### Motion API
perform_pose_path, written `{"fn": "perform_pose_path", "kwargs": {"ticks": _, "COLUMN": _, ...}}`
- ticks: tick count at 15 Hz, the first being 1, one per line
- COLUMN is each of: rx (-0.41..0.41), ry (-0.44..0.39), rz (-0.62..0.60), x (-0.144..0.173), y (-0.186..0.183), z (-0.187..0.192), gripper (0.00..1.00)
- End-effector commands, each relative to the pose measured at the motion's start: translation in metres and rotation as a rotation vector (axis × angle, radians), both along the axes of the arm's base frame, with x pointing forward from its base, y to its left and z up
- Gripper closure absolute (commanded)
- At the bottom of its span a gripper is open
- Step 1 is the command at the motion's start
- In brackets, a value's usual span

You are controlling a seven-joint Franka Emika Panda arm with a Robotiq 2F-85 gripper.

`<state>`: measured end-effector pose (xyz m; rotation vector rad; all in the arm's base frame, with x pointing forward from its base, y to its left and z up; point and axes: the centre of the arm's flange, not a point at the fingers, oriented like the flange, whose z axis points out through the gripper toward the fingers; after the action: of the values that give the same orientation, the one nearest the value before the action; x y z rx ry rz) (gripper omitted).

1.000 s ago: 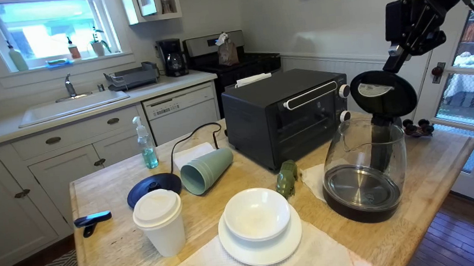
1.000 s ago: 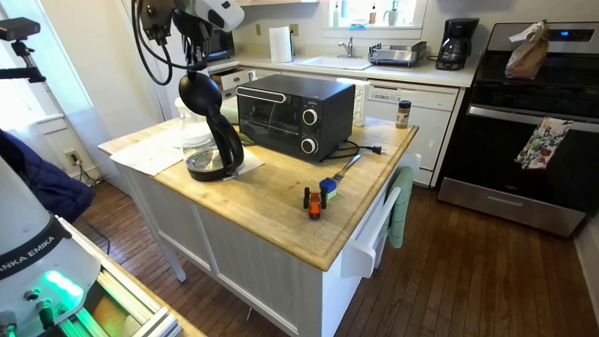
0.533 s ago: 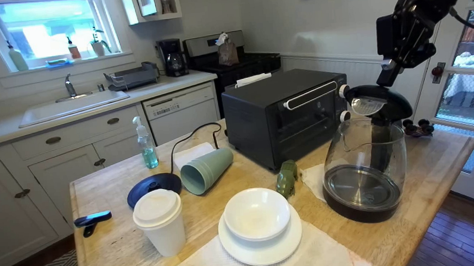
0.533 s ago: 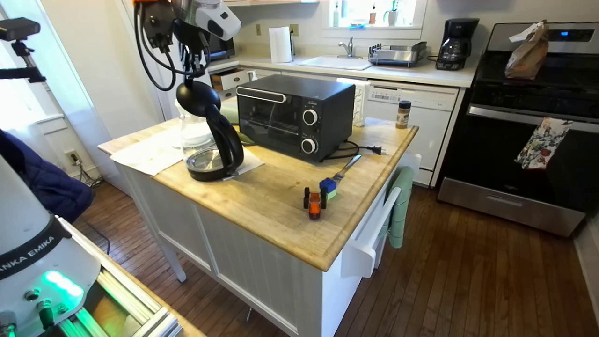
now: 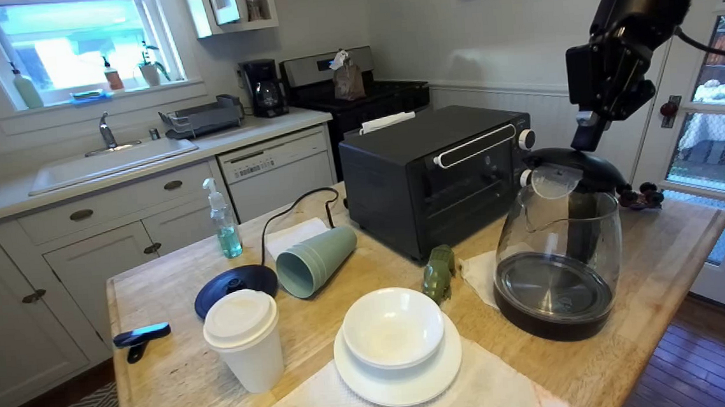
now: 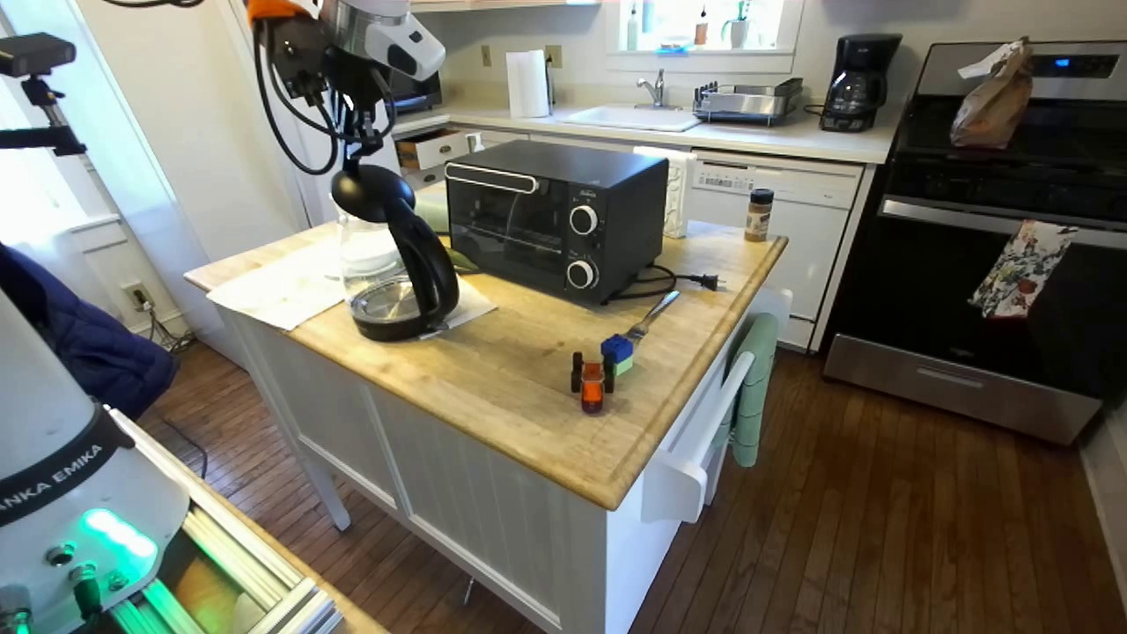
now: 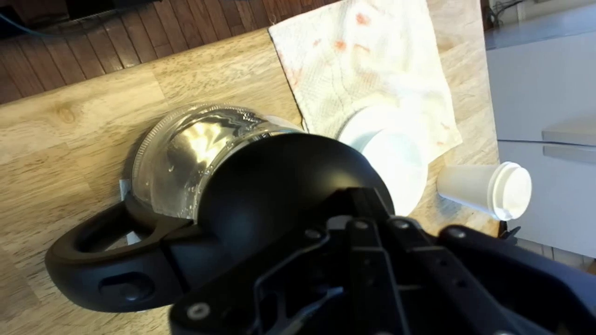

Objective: Close the kettle lid

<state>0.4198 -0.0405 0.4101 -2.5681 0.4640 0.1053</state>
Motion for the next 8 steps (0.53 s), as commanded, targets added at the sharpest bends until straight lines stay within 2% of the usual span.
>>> {"fn": "perform_pose_path", "kwargs": {"ticks": 1, "rx": -0.079, "ry": 0.006, "rz": 0.072, "x": 0.006, "y": 0.014, "z": -0.006, "gripper": 1.00}}
{"fn": "perform_pose_path", "kwargs": {"ticks": 5, "rx": -0.147, "ry": 0.008, "rz": 0.136, "x": 0.004, "y": 0.025, "z": -0.015, "gripper": 1.00}}
{"fn": "perform_pose_path", "kwargs": {"ticks": 8, "rx": -0.168, "ry": 0.000, "rz": 0.173, "x": 0.004, "y": 0.031, "z": -0.023, "gripper": 1.00}}
